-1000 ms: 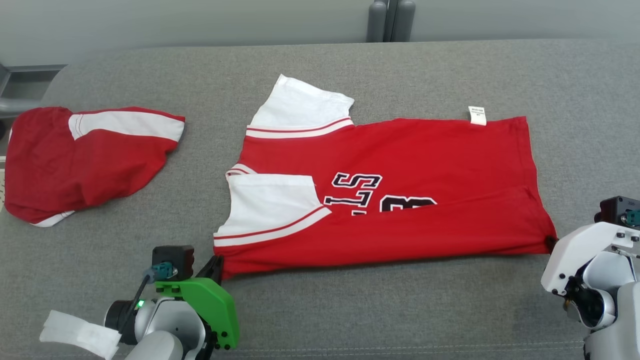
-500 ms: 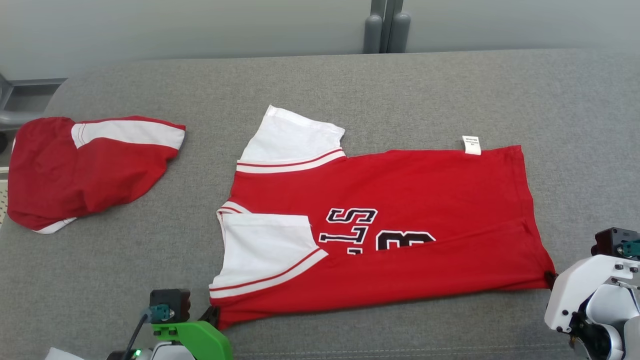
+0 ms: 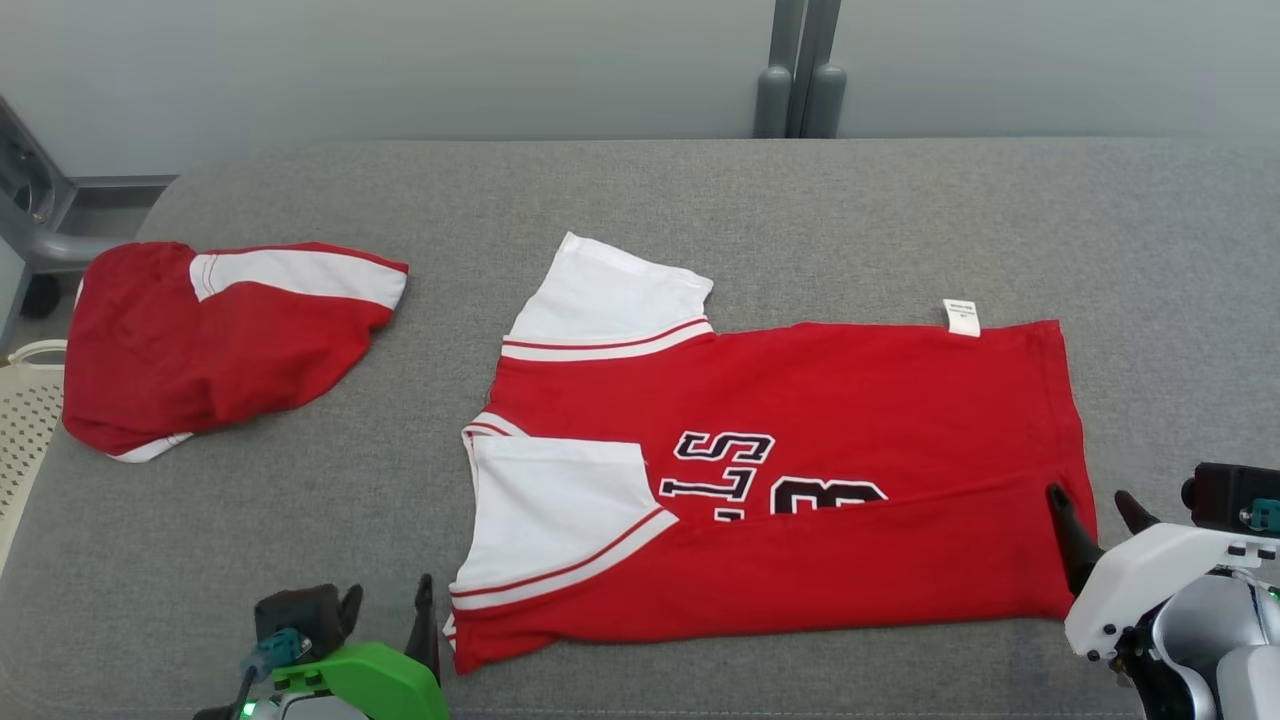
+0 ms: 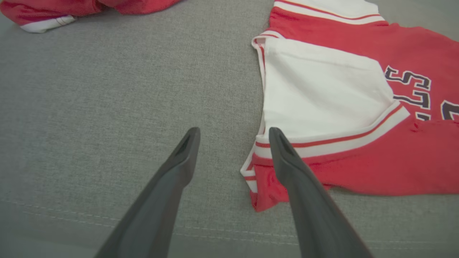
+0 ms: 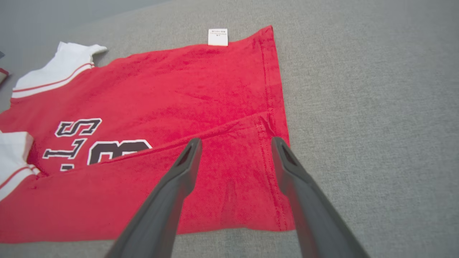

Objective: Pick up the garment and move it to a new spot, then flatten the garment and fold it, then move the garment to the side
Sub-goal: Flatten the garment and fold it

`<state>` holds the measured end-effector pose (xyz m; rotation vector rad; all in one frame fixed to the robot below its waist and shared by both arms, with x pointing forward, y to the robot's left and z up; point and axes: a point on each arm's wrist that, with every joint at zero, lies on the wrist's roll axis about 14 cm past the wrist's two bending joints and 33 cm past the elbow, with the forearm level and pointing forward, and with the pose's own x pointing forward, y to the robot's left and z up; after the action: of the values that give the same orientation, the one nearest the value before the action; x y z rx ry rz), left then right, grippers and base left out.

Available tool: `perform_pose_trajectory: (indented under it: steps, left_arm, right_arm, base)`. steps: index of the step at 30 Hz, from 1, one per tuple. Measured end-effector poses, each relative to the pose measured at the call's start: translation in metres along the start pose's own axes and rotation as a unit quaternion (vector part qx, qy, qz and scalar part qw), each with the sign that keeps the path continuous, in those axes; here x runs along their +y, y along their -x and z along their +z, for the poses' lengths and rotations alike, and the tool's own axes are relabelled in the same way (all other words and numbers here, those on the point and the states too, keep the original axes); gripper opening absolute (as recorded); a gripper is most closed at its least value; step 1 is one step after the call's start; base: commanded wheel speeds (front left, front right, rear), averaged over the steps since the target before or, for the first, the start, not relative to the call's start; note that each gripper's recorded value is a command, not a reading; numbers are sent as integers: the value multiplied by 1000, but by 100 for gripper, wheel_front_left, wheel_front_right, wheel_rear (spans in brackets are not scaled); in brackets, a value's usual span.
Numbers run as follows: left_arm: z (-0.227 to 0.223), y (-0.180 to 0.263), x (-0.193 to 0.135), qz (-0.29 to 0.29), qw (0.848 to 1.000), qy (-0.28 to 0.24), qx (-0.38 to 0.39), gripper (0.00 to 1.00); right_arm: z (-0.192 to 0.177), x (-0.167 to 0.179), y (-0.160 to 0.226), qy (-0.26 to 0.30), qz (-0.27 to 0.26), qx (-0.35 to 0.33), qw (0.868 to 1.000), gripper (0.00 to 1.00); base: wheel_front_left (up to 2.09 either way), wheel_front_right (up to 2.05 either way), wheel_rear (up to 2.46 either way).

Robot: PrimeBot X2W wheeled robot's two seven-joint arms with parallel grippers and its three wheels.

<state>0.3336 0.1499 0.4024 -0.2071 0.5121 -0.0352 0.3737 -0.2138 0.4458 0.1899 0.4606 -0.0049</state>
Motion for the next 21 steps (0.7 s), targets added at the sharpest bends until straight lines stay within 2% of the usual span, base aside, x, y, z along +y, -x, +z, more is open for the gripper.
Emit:
perform_pose_trajectory:
  steps: [4, 9, 16, 19, 21]
  left_arm:
    - [26, 4, 13, 22, 997, 8, -78, 100]
    - [53, 13, 24, 41, 987, 22, -155, 100]
    - [99, 28, 28, 42, 968, 29, -247, 100]
    - [106, 32, 28, 40, 964, 29, -261, 100]
    - [122, 39, 26, 32, 956, 24, -289, 100]
  right_arm:
    - [22, 11, 2, -11, 15, -77, 997, 100]
    - [46, 30, 6, -23, 39, -160, 986, 100]
    - [59, 44, 6, -28, 54, -210, 976, 100]
    - [57, 51, 5, -34, 64, -211, 975, 100]
    - [56, 57, 5, -43, 73, -216, 973, 100]
  base:
    - [0, 0, 0]
    - [0, 0, 0]
    - [0, 0, 0]
    - [0, 0, 0]
    - [0, 0, 0]
